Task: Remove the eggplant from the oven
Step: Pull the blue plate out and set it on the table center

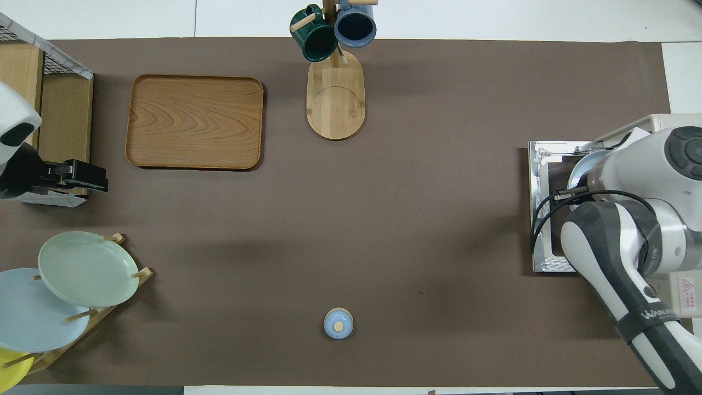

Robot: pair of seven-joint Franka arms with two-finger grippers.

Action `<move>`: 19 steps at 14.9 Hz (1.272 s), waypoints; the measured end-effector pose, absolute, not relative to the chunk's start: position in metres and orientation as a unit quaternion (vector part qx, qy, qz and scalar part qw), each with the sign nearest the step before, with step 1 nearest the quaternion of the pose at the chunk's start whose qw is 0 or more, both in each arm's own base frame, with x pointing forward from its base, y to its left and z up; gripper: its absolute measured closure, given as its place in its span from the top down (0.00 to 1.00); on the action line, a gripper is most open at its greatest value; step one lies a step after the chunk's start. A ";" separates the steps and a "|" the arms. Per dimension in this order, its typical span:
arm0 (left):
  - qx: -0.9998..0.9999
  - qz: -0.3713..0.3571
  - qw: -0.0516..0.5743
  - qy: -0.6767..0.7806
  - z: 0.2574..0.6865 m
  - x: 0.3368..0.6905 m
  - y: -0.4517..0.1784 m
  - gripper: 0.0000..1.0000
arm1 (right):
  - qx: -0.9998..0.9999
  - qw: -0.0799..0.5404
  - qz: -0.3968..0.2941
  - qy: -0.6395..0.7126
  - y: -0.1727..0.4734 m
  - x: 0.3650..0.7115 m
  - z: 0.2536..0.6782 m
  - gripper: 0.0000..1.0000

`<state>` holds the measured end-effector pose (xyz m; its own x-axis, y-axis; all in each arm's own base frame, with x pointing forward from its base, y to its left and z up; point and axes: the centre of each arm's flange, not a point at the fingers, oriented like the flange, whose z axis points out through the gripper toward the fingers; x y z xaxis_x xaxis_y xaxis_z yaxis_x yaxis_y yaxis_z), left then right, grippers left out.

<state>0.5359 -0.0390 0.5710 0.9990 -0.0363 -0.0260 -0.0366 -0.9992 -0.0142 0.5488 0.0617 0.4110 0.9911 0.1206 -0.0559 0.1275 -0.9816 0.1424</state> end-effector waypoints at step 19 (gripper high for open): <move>-0.995 -0.020 -0.080 -0.054 0.579 0.545 -0.010 1.00 | 0.999 0.031 0.013 -0.034 0.524 0.482 0.322 0.03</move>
